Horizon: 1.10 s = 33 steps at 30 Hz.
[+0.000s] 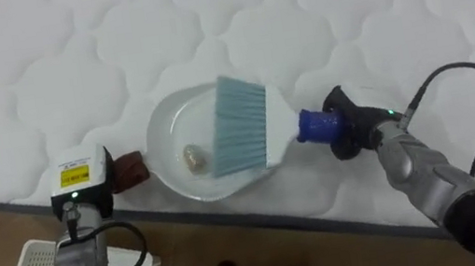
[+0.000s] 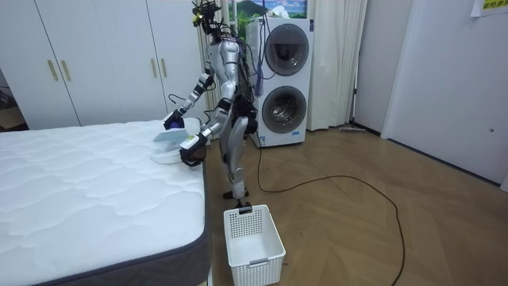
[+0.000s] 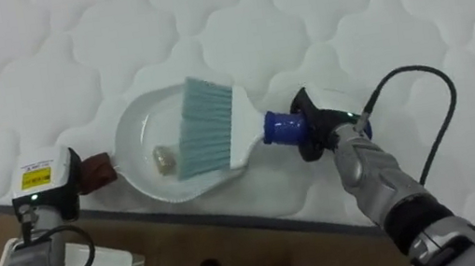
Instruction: Clean bed
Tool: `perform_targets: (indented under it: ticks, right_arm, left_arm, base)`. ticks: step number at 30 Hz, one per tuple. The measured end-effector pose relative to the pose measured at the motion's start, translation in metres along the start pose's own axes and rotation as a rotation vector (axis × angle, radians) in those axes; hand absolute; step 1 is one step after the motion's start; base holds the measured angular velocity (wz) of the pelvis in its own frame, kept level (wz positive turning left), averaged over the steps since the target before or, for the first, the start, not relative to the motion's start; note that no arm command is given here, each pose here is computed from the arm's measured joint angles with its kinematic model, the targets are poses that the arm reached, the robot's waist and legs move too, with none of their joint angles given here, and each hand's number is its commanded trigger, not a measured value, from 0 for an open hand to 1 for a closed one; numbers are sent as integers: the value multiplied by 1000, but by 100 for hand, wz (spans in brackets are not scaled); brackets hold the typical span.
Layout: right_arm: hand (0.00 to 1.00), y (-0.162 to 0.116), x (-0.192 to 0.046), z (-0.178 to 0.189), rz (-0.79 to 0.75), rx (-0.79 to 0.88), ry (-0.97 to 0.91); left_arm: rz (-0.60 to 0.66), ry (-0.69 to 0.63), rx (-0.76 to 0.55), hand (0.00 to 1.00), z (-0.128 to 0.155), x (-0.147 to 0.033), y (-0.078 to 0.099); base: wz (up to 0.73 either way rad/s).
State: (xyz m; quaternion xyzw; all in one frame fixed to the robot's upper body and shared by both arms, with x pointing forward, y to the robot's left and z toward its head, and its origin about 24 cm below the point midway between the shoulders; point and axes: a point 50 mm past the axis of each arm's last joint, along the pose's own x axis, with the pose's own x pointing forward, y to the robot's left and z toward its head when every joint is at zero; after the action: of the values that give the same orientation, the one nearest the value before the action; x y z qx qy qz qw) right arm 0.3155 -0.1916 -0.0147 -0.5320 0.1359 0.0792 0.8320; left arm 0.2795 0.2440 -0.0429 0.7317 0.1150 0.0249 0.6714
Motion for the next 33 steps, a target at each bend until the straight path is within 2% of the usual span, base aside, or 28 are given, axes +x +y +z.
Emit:
perform_targets:
  ticks: [7, 11, 14, 16, 17, 20, 21, 22, 27, 33]
  right_arm:
    - [100, -5, -5, -20, -57, 115, 80]
    - [100, -6, -9, -33, -92, 212, 131]
    - [100, -3, -19, -50, -138, 307, 192]
    - [87, -3, -23, -59, -169, 370, 234]
    - [85, -3, -25, -64, -183, 412, 258]
    - [63, 6, -38, -81, -181, 485, 319]
    - [35, 9, -44, -87, -178, 502, 338]
    - [0, 11, -46, -89, -175, 505, 347]
    - [0, 28, -70, -113, -161, 532, 439]
    - [0, 22, -80, -120, -210, 578, 447]
  left_arm:
    - [9, -3, 23, 100, -5, -8, -8]
    - [6, 17, -6, 100, -9, -14, -12]
    - [27, 29, -50, 100, -12, -26, -19]
    - [24, 38, -52, 100, -15, -32, -23]
    - [17, 44, -53, 100, -16, -35, -25]
    - [-18, 72, -63, 100, -22, -49, -37]
    - [-28, 77, -64, 100, -23, -53, -40]
    - [-33, 79, -65, 100, -24, -55, -41]
    - [-69, 117, -85, 100, -29, -68, -51]
    - [-54, 156, -121, 100, -36, -71, -49]
  base:
    - [-1]
    - [-3]
    - [0]
    - [-2]
    - [-11]
    - [-12]
    - [-7]
    - [-10]
    - [-5]
    - [-10]
